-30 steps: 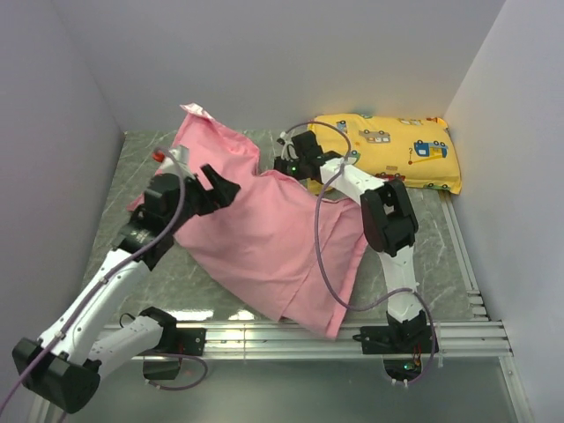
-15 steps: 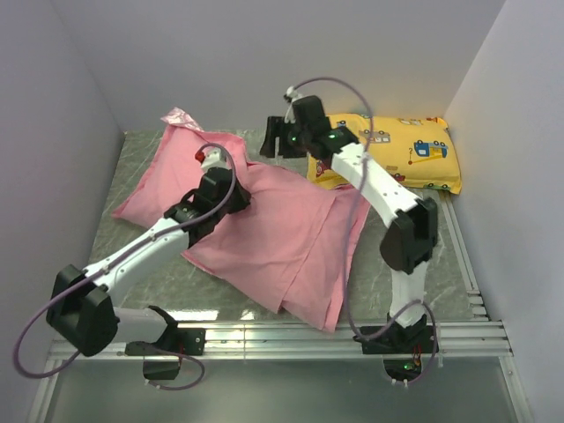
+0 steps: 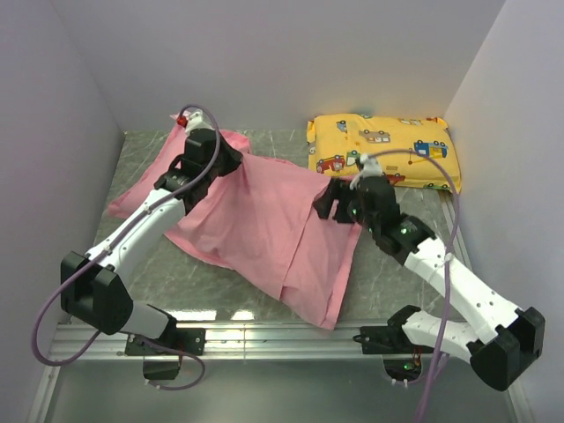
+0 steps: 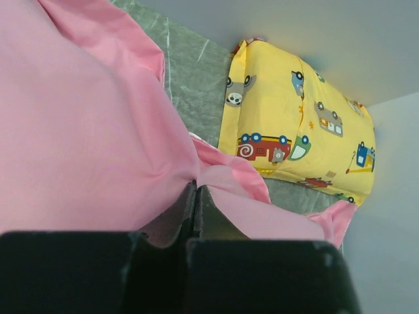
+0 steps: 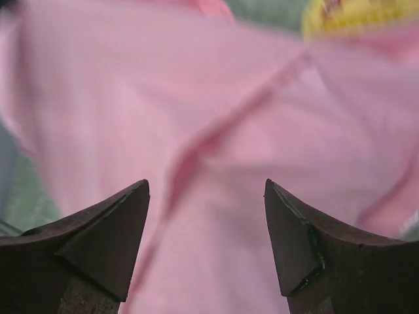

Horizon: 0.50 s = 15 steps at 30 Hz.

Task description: Remove the pillowcase from the pillow

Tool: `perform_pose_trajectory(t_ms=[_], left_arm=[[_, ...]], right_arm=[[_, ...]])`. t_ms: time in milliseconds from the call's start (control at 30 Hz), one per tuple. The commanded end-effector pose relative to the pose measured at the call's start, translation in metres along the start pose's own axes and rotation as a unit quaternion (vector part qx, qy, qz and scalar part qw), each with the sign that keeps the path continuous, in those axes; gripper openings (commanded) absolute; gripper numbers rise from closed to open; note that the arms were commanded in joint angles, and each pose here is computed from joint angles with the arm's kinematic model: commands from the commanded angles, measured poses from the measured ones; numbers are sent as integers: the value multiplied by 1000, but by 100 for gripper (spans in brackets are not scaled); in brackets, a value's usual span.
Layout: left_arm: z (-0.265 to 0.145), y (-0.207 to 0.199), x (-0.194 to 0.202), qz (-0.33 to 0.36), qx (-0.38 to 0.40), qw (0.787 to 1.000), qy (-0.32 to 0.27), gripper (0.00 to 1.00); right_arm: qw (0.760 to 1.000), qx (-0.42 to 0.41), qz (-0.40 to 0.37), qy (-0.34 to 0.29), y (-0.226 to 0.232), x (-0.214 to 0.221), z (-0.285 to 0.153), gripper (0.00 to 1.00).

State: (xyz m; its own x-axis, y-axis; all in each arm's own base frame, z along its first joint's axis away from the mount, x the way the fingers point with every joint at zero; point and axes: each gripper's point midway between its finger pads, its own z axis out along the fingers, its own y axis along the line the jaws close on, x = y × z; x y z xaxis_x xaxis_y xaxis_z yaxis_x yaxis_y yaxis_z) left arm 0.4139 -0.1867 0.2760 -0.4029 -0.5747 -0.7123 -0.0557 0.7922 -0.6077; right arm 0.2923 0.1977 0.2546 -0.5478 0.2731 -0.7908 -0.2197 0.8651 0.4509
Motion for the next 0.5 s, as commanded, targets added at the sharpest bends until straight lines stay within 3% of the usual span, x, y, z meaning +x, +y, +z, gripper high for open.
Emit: perform_pose_trajectory(t_ms=[0,133,267,367,400,467], left_arm=[[2,-11,-11,28,9,1000,-9,0],[7,-1,-6,35,-7,999,1,0],[7,3,-11,35,-18,999,-8,0],[8,18,-29,20,-39,999,-11,1],[11,38,-44,5,-56,998,-21,0],[10,69,-73,-30,-71,996,-38,1]], right_arm=[[999,29,40,-18,-27,25,-4,79],[998,-5,65,-2,-21,45,-4,79],[998,20,53,14,-31,55,16,77],[997,65,34,8,-46,49,21,44],[997,76,31,-1,-48,39,20,15],[993,117,23,-12,-64,32,17,0]])
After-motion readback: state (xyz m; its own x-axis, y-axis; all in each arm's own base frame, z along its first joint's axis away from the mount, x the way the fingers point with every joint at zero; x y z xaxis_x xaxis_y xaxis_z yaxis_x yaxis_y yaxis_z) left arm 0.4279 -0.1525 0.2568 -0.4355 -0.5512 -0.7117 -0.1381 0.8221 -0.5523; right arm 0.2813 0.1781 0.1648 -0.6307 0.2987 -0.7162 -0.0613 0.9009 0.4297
